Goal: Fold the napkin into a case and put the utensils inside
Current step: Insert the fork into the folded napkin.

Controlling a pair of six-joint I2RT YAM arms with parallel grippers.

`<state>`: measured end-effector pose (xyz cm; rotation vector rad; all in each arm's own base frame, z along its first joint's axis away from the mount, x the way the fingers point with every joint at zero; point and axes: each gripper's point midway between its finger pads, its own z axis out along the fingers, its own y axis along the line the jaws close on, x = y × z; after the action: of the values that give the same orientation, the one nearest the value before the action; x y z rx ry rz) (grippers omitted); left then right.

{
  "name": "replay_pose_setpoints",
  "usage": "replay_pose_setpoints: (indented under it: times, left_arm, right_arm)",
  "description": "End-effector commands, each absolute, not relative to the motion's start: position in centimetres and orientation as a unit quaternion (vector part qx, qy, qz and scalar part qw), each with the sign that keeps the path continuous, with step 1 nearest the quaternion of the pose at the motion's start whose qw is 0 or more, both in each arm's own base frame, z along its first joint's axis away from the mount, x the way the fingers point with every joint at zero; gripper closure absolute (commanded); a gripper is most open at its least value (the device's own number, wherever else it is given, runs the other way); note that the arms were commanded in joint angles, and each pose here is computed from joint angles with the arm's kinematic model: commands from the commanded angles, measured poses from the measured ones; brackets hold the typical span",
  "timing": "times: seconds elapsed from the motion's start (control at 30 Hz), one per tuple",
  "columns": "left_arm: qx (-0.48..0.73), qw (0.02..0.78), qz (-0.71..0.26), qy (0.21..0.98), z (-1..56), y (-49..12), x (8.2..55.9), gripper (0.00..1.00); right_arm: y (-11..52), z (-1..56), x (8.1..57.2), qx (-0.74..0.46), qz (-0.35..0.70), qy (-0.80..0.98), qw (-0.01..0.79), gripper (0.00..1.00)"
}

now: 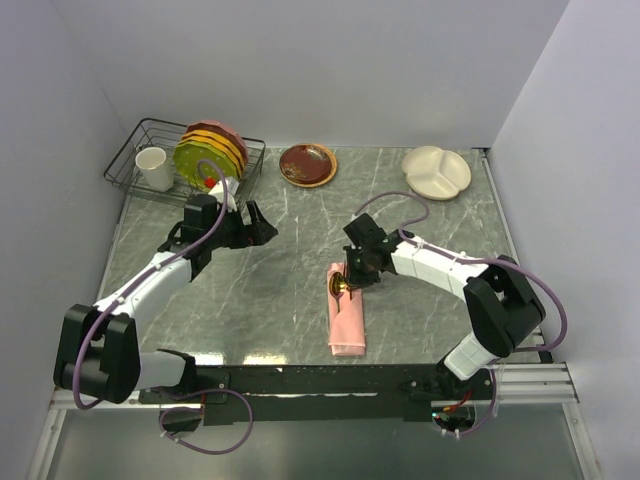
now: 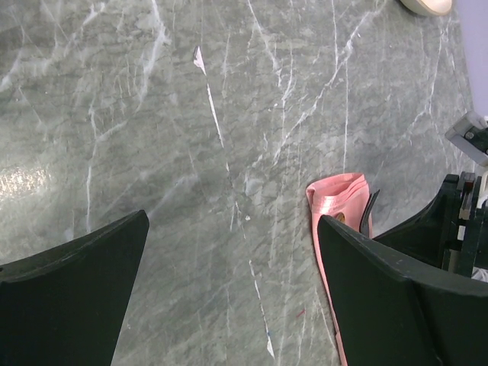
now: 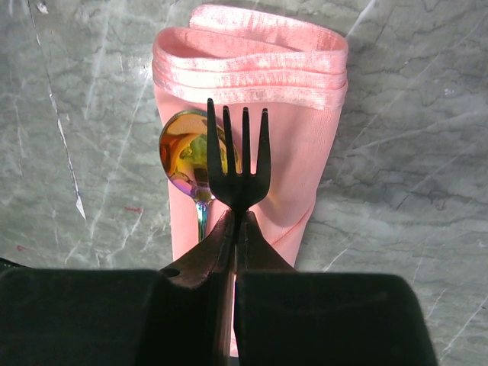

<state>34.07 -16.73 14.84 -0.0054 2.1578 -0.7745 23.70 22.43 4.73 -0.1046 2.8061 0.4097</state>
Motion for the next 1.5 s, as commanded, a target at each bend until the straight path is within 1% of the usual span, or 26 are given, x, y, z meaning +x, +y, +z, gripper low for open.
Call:
replay_pose_setpoints:
  times: [0.0, 0.4, 0.47, 0.6, 0.7, 0.77, 0.8, 0.87, 0.9, 1.07, 1.13, 1.27, 1.43, 1.47]
  left_arm:
    - [0.002, 0.440, -0.325, 0.837, 16.9, -16.9, 34.3, 0.01]
    - [0.000, 0.439, -0.331, 0.836, 16.9, -17.1, 34.1, 0.01]
    - [0.000, 0.438, -0.331, 0.836, 16.8, -17.1, 34.1, 0.01]
    - [-0.002, 0.438, -0.334, 0.835, 16.8, -17.1, 34.0, 0.01]
    - [-0.002, 0.438, -0.333, 0.835, 16.8, -17.1, 33.9, 0.01]
    - [0.000, 0.441, -0.333, 0.834, 17.0, -17.1, 33.9, 0.01]
    - [-0.001, 0.440, -0.332, 0.834, 16.9, -17.0, 33.9, 0.01]
    - [-0.001, 0.439, -0.333, 0.835, 16.8, -17.0, 33.8, 0.01]
    - [-0.001, 0.438, -0.332, 0.835, 16.8, -17.0, 33.8, 0.01]
    - [0.001, 0.440, -0.332, 0.834, 16.9, -17.0, 33.9, 0.01]
    - [0.008, 0.443, -0.332, 0.832, 17.2, -17.1, 33.9, 0.01]
    - [0.025, 0.449, -0.327, 0.831, 17.7, -17.1, 34.0, 0.01]
    - [0.071, 0.464, -0.293, 0.833, 19.6, -16.7, 35.0, 0.01]
    - [0.087, 0.460, -0.283, 0.837, 19.5, -16.6, 34.9, 0.01]
  right_arm:
    - [22.6, 5.6, 23.1, -0.035, 0.155, 0.974, 0.161, 0.98]
    - [22.5, 4.9, 22.1, -0.036, 0.153, 0.977, 0.146, 0.96]
    - [22.5, 4.8, 22.0, -0.034, 0.153, 0.977, 0.144, 0.95]
    - [22.3, 4.5, 21.9, -0.031, 0.147, 0.978, 0.144, 0.88]
    - [22.1, 4.3, 21.8, -0.029, 0.145, 0.979, 0.142, 0.87]
    - [22.1, 4.2, 21.8, -0.028, 0.144, 0.979, 0.140, 0.83]
    - [22.1, 4.3, 21.8, -0.027, 0.143, 0.979, 0.141, 0.78]
    - [22.1, 4.3, 21.9, -0.026, 0.142, 0.979, 0.142, 0.76]
    - [22.2, 4.6, 22.1, -0.027, 0.143, 0.979, 0.146, 0.73]
    - [22.1, 5.6, 22.8, -0.031, 0.139, 0.976, 0.163, 0.68]
    - [22.3, 6.5, 23.4, -0.036, 0.142, 0.974, 0.176, 0.64]
    - [23.0, 9.3, 24.9, -0.050, 0.152, 0.964, 0.212, 0.63]
    - [23.6, 12.9, 26.5, -0.069, 0.168, 0.947, 0.265, 0.49]
    - [23.5, 13.9, 27.2, -0.069, 0.166, 0.941, 0.285, 0.43]
